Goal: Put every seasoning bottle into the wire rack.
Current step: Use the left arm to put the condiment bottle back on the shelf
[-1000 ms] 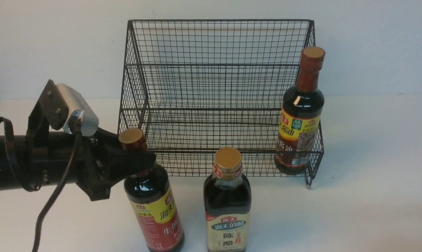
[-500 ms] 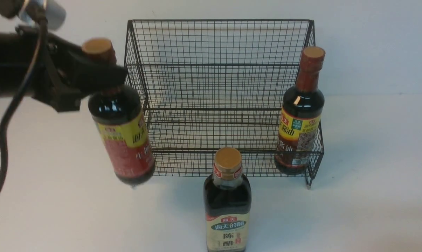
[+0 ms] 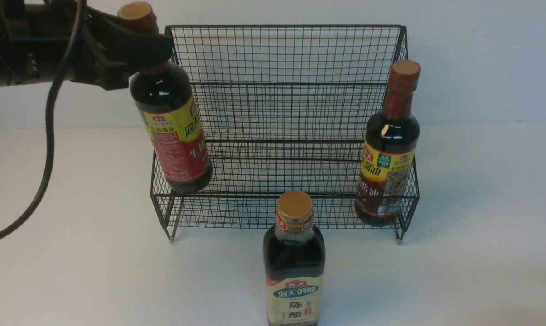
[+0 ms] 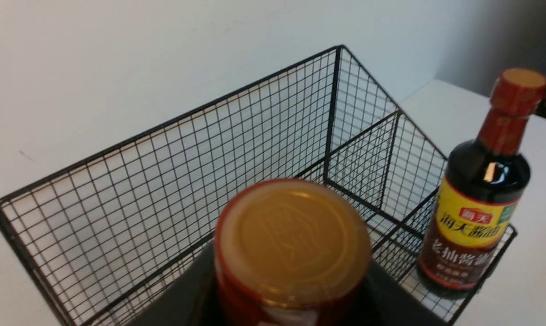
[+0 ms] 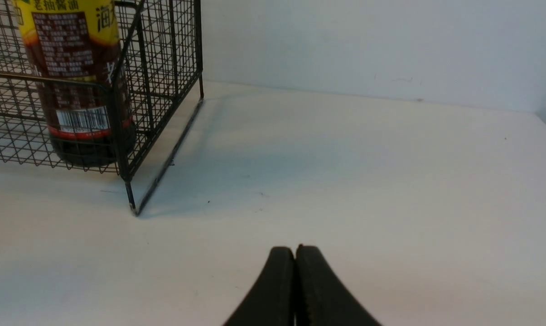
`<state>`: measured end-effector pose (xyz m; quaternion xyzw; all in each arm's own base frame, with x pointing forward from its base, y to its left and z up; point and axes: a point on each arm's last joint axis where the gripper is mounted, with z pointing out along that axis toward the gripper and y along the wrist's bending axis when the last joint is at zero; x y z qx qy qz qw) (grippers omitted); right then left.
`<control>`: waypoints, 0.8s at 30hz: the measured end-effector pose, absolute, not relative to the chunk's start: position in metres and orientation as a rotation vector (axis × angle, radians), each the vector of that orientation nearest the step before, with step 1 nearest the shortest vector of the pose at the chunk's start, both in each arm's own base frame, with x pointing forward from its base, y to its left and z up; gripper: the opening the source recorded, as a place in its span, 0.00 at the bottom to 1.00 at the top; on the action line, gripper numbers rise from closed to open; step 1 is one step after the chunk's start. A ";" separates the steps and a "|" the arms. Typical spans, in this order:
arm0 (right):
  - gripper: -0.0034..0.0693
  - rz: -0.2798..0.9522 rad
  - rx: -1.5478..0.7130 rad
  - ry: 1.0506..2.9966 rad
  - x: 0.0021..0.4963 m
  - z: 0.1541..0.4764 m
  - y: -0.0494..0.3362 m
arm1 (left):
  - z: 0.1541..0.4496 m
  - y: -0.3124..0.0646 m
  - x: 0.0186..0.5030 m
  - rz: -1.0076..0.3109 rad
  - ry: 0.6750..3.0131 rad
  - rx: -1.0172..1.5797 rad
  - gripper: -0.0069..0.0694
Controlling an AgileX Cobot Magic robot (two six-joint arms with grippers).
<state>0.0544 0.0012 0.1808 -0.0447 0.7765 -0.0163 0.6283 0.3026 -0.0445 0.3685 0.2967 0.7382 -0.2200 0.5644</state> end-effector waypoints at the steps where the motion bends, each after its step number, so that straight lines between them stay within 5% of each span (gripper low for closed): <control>1: 0.03 -0.037 -0.102 1.780 0.054 0.181 0.001 | 0.366 -0.044 0.305 -0.514 1.740 0.704 0.45; 24: 0.03 -0.037 -0.102 1.780 0.054 0.181 0.001 | 0.329 -0.041 0.322 -0.518 1.919 0.782 0.45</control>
